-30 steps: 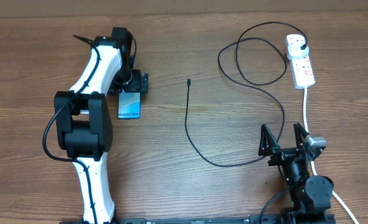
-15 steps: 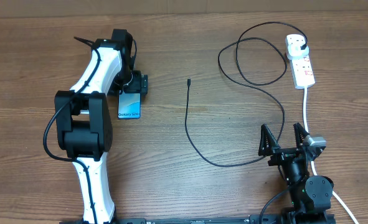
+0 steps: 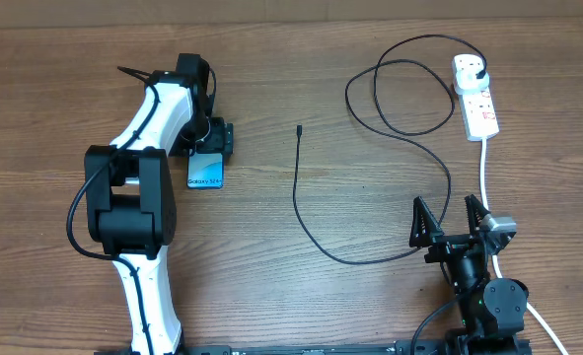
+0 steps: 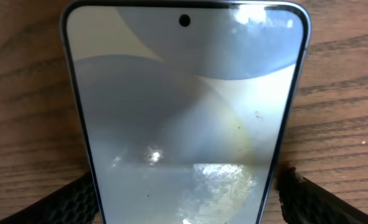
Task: Plug charger to phone and switch on socket
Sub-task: 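Lower the left gripper and grasp the phone's top edge, then lift the phone with the left gripper and tilt it toward the cable, then move the right gripper toward the phone held by the left gripper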
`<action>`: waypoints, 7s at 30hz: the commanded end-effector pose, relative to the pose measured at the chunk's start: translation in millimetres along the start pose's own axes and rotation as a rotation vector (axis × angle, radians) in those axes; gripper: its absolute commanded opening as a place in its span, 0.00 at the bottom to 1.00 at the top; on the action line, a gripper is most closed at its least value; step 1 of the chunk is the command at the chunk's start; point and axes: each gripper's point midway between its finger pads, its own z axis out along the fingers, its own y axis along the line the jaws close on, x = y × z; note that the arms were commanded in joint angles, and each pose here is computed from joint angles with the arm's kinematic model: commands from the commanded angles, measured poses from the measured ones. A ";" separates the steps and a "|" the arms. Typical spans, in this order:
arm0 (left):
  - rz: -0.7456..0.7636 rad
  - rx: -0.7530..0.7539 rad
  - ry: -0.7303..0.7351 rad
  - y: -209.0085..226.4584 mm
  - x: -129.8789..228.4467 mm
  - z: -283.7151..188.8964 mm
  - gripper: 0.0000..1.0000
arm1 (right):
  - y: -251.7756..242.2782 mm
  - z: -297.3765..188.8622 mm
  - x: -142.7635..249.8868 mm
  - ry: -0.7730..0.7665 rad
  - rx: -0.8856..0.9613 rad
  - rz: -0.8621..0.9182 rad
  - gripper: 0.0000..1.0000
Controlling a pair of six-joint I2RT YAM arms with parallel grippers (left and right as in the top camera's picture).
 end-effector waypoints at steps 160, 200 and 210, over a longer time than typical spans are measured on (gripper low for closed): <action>-0.948 0.250 0.443 -74.7 41.6 -86.7 0.04 | -2.0 0.2 1.1 -0.007 0.010 0.003 1.00; -0.824 0.132 0.159 -89.6 14.1 -122.3 0.04 | 135.0 114.2 -9.6 0.624 -0.674 0.592 1.00; -0.940 0.121 0.162 -96.8 15.1 -121.4 0.04 | 151.4 157.1 76.4 0.727 -0.452 0.831 0.79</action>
